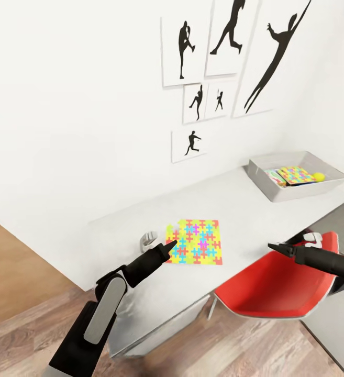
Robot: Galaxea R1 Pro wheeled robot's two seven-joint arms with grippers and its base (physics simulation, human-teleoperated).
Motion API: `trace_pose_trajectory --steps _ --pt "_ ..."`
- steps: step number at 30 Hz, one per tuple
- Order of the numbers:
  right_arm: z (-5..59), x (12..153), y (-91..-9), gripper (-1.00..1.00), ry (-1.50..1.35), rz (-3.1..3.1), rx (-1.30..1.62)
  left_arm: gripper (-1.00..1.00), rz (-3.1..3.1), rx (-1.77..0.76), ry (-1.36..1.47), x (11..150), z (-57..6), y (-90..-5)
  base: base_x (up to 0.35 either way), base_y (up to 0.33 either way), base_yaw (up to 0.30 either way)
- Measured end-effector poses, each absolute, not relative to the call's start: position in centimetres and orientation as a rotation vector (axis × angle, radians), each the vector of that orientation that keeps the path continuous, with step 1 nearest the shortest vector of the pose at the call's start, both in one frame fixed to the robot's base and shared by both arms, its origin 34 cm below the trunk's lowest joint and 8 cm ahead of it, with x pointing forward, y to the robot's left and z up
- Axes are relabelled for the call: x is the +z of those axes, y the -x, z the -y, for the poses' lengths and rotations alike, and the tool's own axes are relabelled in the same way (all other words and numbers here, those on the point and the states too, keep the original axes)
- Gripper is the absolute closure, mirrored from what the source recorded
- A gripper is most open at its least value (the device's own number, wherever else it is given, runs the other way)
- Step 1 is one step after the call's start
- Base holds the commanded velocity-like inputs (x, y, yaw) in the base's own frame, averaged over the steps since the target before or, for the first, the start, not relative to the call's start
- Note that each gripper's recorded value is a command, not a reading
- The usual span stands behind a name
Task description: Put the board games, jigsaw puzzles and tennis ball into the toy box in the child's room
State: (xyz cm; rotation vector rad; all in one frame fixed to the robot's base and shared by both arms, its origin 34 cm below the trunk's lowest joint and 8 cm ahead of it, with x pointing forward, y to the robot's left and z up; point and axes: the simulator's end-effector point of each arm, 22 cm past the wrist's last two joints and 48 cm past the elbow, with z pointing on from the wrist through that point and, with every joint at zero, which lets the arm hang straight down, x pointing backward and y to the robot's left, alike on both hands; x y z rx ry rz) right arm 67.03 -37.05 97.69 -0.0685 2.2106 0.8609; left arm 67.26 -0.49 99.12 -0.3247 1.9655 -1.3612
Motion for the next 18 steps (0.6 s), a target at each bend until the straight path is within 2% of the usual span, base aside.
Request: trace_pose_trajectory --steps 10,14,18 --pt "36.6 97.9 -66.7 -1.00 0.087 -2.208 0.867 1.00 -1.965 -1.358 0.327 99.1 0.4 -67.3 -0.169 -0.234 0.000" --pt "35.9 98.5 -66.4 -1.00 0.117 -2.200 0.867 1.00 -1.964 -1.359 0.328 99.1 0.4 -67.3 -0.075 -0.124 0.034" --pt "35.1 98.8 -65.8 -1.00 0.148 -2.197 0.864 1.00 -1.961 -1.359 0.329 99.2 0.3 -67.3 -0.035 -0.058 0.160"
